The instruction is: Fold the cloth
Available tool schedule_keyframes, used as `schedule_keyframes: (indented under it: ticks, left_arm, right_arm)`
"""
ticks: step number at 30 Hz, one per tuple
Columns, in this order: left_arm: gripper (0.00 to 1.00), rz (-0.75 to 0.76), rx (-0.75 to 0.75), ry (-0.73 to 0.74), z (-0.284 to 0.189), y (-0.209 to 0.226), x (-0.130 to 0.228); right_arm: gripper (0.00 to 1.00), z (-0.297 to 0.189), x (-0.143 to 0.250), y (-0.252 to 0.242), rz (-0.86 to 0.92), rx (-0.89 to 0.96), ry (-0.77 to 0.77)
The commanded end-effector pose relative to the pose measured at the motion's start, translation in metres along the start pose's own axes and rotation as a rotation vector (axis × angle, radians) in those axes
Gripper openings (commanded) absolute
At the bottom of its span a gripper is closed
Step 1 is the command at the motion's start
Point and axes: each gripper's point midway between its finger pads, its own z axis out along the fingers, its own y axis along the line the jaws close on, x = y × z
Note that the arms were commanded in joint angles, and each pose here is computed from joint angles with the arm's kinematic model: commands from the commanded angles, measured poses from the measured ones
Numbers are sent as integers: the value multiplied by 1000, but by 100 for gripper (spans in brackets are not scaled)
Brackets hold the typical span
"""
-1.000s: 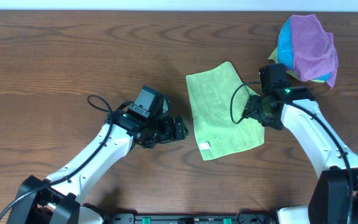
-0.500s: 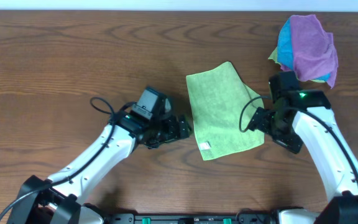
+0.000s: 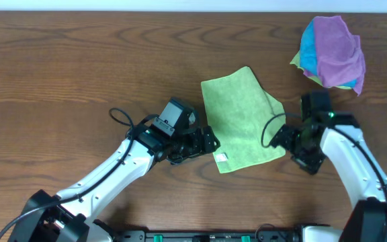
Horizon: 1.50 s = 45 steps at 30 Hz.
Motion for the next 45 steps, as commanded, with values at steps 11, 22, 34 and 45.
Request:
schedule_keyframes:
  ticks: [11,22,34,45]
  left_arm:
    - [95,-5,1,-17,-1,-6,-5]
    - [95,-4,-4,-22,-1,-5,-6]
    - [95,-4,-4,-16,-1,-5,-5]
    - [95,-2,-7,-17,-1,-4,-5]
  right_arm:
    - [68,25,4,16,-13,-150,11]
    - [60,24,-12,26,-17,-188,-57]
    - [61,42,-14,20,-8,-140,-28]
    - [1,43,-21,26,-1,-159,-54]
